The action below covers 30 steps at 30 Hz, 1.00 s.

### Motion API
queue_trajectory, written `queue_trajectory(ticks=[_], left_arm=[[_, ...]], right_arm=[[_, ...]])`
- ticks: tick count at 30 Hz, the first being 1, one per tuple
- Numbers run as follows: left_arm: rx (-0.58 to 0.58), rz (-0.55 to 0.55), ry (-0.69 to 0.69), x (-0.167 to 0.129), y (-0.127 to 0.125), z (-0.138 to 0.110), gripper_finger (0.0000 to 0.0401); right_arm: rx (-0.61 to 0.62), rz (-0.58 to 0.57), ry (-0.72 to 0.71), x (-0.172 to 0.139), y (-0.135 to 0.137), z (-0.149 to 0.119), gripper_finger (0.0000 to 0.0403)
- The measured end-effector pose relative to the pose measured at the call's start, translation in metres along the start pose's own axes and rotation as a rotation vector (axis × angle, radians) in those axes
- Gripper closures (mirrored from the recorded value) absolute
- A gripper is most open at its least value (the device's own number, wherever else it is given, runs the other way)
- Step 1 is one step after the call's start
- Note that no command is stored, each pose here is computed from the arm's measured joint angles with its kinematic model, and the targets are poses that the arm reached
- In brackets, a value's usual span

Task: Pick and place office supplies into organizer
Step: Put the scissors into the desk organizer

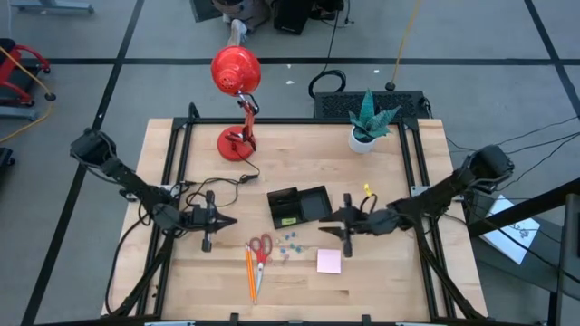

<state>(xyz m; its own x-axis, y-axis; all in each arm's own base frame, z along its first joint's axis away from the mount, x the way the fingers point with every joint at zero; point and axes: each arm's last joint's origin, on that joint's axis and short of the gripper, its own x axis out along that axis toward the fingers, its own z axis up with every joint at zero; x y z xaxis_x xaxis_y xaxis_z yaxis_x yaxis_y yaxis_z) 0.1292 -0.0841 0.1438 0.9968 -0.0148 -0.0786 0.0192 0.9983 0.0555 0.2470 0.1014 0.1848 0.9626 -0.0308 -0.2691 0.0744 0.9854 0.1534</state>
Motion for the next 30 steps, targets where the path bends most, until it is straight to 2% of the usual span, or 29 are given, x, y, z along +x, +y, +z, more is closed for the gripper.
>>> queue_trajectory(ticks=[4, 7, 11, 16, 21, 24, 30], left_arm=[[0.028, 0.009, 0.021, 0.001, 0.002, -0.002, 0.0381], [0.034, 0.014, 0.041, 0.002, 0.003, -0.005, 0.0392], [0.028, 0.016, 0.046, 0.002, 0.003, -0.005, 0.0396], [0.021, 0.017, 0.033, 0.002, 0.003, -0.004, 0.0374], [0.015, 0.017, 0.030, 0.002, 0.003, -0.003, 0.0370], [0.017, 0.016, 0.032, 0.002, 0.003, -0.003, 0.0376], [0.020, 0.017, 0.035, 0.002, 0.003, -0.004, 0.0397]], right_arm=[[0.004, -0.007, 0.062, 0.029, 0.021, 0.018, 0.0245], [-0.014, 0.020, 0.121, 0.059, 0.039, 0.024, 0.0227], [0.014, -0.016, 0.181, 0.105, 0.054, 0.027, 0.0223], [0.173, -0.088, 0.222, 0.151, 0.056, 0.019, 0.0232], [0.337, -0.172, 0.304, 0.171, 0.046, 0.001, 0.0238], [0.420, -0.167, 0.345, 0.178, 0.041, -0.008, 0.0238], [0.478, -0.170, 0.352, 0.183, 0.040, -0.016, 0.0239]])
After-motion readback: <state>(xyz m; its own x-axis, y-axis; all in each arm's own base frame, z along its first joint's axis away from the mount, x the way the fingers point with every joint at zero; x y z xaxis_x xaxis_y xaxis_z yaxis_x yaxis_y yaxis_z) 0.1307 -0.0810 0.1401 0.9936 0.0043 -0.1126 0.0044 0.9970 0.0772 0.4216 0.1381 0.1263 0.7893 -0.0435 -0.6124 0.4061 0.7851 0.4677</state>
